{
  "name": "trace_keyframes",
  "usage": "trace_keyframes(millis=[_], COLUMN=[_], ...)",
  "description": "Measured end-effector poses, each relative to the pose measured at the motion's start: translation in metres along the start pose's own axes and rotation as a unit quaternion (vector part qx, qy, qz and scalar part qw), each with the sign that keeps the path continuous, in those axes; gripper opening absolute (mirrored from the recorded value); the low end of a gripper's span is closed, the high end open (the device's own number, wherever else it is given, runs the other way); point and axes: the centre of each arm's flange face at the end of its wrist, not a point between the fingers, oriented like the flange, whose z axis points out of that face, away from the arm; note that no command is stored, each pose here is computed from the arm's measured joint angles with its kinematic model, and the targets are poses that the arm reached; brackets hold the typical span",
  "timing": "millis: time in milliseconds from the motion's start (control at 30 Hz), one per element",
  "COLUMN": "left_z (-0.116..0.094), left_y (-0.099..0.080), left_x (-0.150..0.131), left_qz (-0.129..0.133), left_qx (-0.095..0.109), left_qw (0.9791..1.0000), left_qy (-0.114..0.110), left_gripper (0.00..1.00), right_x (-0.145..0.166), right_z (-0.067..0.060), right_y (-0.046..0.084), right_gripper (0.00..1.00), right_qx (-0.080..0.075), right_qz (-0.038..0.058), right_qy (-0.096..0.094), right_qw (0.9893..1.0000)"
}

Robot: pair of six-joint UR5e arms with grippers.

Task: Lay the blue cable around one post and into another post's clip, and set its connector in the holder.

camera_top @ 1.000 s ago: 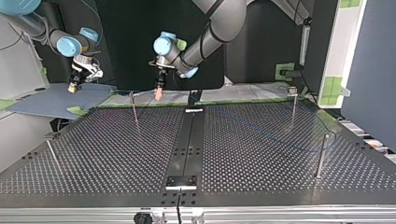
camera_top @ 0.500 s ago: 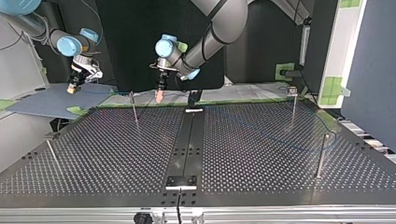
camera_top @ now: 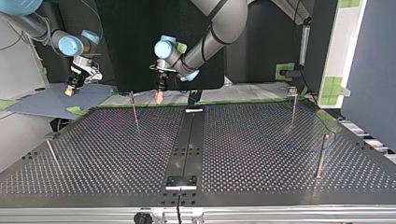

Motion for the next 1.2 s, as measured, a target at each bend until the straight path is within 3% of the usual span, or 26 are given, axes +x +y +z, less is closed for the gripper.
trace_keyframes(millis=[500,833,1200], left_z=[0.0,0.003,0.011], left_y=[0.0,0.006,0.013], left_x=[0.0,0.0,-0.004], left_qz=[0.006,0.009,0.009], left_qx=[0.003,0.001,-0.002], left_qw=[1.0,0.9999,0.9999], left_qy=[0.005,0.011,0.01], left_gripper=[0.0,0.0,0.0], right_x=[0.001,-0.035,-0.037], right_z=[0.004,0.006,0.014], right_y=[-0.013,-0.016,-0.018], right_gripper=[0.0,0.0,0.0], right_qx=[0.026,0.029,0.034], right_qz=[0.0025,-0.0037,-0.0014], right_qy=[0.033,0.002,0.004], right_qw=[0.9991,0.9996,0.9994])
